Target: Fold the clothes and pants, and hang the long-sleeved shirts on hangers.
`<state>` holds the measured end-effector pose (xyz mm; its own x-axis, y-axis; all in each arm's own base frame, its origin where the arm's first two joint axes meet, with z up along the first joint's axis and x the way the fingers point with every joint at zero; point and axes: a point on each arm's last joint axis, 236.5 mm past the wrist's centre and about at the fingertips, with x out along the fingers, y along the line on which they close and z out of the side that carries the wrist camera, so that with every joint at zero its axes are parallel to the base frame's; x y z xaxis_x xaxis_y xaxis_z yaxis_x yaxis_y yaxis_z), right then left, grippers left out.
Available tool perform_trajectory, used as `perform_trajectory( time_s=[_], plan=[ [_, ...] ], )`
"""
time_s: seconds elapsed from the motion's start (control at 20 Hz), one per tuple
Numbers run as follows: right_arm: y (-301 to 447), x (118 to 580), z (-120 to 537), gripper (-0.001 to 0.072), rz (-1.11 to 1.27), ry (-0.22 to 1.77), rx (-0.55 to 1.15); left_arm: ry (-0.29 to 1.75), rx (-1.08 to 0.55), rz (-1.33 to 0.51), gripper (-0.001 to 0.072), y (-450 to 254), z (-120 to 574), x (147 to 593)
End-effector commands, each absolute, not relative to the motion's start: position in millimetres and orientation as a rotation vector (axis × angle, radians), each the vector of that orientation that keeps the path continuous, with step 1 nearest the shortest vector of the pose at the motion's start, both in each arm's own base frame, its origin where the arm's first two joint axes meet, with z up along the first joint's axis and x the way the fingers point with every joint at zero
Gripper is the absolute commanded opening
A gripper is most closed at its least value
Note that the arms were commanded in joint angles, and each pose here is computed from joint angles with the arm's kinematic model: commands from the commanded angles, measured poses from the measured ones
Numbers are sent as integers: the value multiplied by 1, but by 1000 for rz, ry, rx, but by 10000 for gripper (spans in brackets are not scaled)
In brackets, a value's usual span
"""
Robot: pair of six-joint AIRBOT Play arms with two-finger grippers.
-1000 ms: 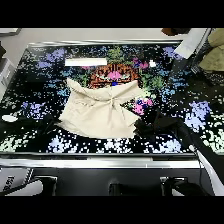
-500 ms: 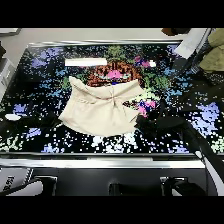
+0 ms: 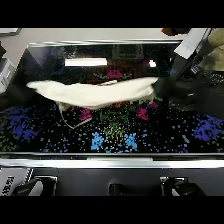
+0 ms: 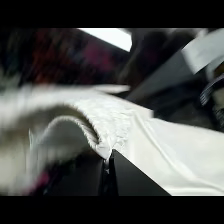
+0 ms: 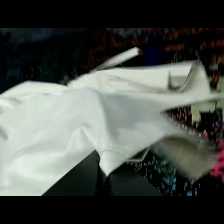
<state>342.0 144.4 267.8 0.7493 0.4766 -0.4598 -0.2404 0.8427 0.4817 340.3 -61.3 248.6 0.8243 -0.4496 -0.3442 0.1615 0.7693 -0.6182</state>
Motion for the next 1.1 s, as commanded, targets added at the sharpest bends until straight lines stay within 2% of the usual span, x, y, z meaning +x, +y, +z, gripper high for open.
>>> perform_trajectory(
  time_s=[0.0, 0.2, 0.35, 0.45, 0.6, 0.7, 0.9, 1.05],
  plan=[
    [124, 287, 365, 20, 425, 384, 309, 175, -483, -395, 15, -83, 361, 259],
    [117, 240, 410, 20, 456, 240, 330, 46, -485, -375, 15, -89, 391, 208],
    [115, 237, 420, 20, 455, 202, 354, 61, -538, -361, 15, -87, 389, 210],
    [114, 254, 415, 20, 436, 212, 352, 102, -575, -351, 16, -82, 381, 225],
    [118, 309, 386, 20, 384, 302, 402, 216, -617, -321, 16, -69, 352, 270],
    [127, 362, 340, 21, 336, 436, 478, 342, -647, -292, 16, -56, 314, 315],
    [160, 458, 212, 21, 288, 721, 598, 672, -764, -219, 17, -32, 185, 408],
    [171, 510, 114, 21, 224, 850, 649, 878, -805, -187, 17, -31, 74, 453]
  ],
)
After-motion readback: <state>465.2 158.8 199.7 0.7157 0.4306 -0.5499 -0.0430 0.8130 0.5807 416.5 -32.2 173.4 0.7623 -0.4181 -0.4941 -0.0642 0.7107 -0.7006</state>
